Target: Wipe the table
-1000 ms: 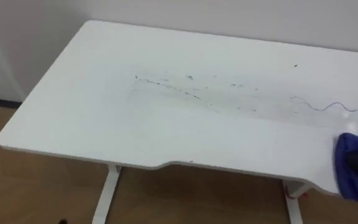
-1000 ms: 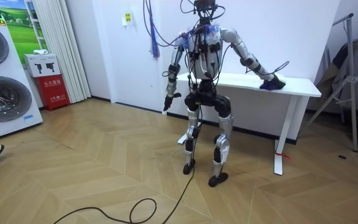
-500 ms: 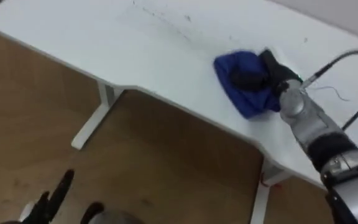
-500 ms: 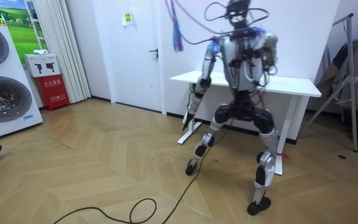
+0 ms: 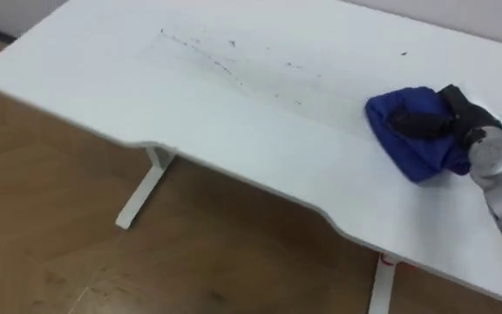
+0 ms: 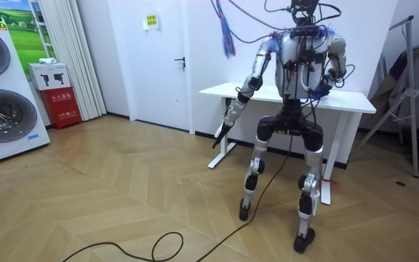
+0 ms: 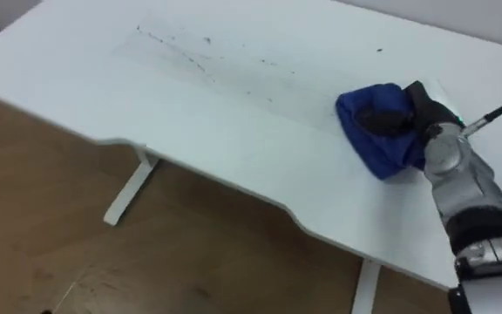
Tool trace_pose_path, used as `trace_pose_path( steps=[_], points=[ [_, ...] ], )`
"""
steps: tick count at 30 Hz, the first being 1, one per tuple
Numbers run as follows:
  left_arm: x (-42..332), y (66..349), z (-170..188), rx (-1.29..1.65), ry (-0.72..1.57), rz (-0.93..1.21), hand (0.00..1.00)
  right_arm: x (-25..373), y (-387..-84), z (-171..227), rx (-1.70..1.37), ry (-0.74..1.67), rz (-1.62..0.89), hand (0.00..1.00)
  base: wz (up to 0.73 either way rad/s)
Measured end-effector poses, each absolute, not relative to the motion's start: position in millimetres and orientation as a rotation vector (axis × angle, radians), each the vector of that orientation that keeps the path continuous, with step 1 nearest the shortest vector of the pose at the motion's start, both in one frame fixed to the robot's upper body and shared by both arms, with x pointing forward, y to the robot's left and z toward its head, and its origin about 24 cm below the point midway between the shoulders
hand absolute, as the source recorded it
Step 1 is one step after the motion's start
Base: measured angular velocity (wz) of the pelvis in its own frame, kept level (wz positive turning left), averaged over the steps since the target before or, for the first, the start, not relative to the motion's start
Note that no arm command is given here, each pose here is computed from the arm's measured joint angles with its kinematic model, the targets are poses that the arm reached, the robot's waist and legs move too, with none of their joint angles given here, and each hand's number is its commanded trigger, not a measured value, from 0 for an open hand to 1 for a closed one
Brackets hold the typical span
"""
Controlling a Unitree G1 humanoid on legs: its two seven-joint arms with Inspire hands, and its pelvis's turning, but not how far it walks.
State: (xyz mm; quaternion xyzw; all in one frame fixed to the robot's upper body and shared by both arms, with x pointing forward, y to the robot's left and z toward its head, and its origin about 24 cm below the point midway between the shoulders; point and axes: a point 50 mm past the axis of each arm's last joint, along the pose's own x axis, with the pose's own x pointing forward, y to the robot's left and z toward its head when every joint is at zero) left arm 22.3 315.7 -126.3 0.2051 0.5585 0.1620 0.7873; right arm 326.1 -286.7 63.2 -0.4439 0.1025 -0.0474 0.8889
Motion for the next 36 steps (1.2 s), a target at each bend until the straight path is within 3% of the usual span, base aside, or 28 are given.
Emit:
trace_pose_path(
  steps=[2, 7, 9, 13, 17, 22, 27, 36],
  points=[
    [13.0, 311.8, -129.3, 0.400, 1.221, 0.384, 0.00, 309.9, -292.9, 59.5, -0.952, 0.192, -0.102, 1.00, -0.31],
    [27.4, 317.9, -125.2, 0.409, 1.154, 0.394, 0.00, 215.4, -368.4, -13.5, -0.824, 0.576, -0.348, 1.00, 0.22],
    [33.1, 323.4, -122.3, 0.431, 1.141, 0.401, 0.00, 197.4, -381.4, -27.1, -0.762, 0.673, -0.416, 1.00, -0.44],
    [37.1, 316.5, -127.1, 0.422, 1.155, 0.388, 0.00, 205.0, -392.6, -17.5, -0.799, 0.696, -0.525, 1.00, -0.10],
    [36.4, 313.9, -130.3, 0.425, 1.183, 0.370, 0.00, 265.1, -372.4, 16.5, -0.903, 0.582, -0.468, 1.00, -0.27],
    [48.7, 311.4, -132.2, 0.427, 1.191, 0.343, 0.00, 359.3, -293.0, 87.8, -1.206, 0.272, -0.232, 1.00, 0.06],
    [46.7, 304.7, -136.5, 0.426, 1.242, 0.319, 0.00, 375.2, -263.2, 99.2, -1.259, 0.205, -0.141, 1.00, 0.76],
    [35.5, 303.3, -137.9, 0.447, 1.292, 0.265, 0.00, 354.4, -281.8, 54.8, -1.254, 0.408, -0.076, 1.00, 0.59]
  ],
)
